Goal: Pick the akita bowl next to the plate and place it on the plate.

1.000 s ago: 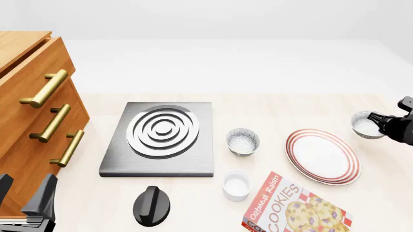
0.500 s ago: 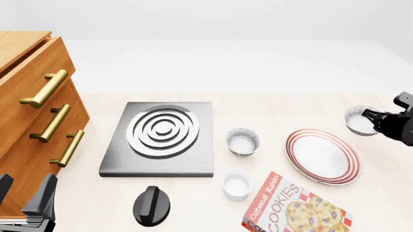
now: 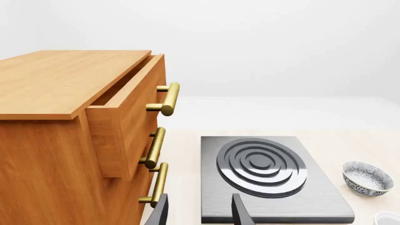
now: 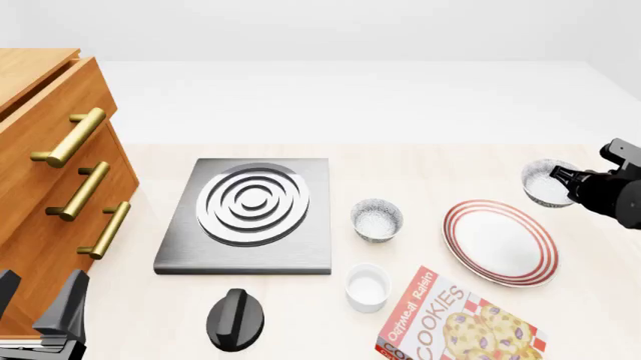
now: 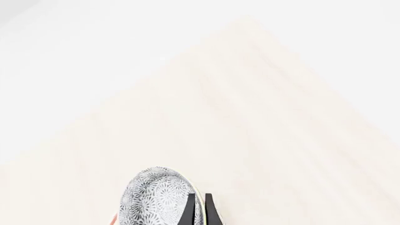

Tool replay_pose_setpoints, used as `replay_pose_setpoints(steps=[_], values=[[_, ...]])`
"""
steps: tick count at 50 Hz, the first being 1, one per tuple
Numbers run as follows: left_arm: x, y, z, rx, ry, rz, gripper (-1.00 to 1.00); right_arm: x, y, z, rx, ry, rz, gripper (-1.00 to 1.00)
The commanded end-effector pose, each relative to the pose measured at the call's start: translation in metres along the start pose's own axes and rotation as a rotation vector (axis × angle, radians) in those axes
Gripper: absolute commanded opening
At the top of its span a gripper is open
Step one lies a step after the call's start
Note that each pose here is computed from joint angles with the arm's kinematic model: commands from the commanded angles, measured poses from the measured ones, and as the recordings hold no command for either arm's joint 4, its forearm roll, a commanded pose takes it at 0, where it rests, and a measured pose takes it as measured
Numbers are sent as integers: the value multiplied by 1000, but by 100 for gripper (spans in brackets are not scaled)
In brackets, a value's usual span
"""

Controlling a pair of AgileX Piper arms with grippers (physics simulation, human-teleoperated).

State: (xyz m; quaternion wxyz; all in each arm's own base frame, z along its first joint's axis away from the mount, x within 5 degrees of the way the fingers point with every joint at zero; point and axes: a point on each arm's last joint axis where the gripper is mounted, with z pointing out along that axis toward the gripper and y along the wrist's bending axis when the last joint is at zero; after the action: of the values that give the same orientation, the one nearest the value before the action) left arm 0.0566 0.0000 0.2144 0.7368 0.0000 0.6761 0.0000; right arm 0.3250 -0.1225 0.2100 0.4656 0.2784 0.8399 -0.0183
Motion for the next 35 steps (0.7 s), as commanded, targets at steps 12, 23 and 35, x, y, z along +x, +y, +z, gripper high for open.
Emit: replay_pose_setpoints(steps=[12,23,35], values=[[0,0,0,0,0,0,100,6,21,-20,-58,0,13,-100],[0,0,0,0,0,0,100,11,29,-29,-80,5,4,-100],[0,0,0,0,0,0,100,18,35,-37,-101,13,-2,-100]])
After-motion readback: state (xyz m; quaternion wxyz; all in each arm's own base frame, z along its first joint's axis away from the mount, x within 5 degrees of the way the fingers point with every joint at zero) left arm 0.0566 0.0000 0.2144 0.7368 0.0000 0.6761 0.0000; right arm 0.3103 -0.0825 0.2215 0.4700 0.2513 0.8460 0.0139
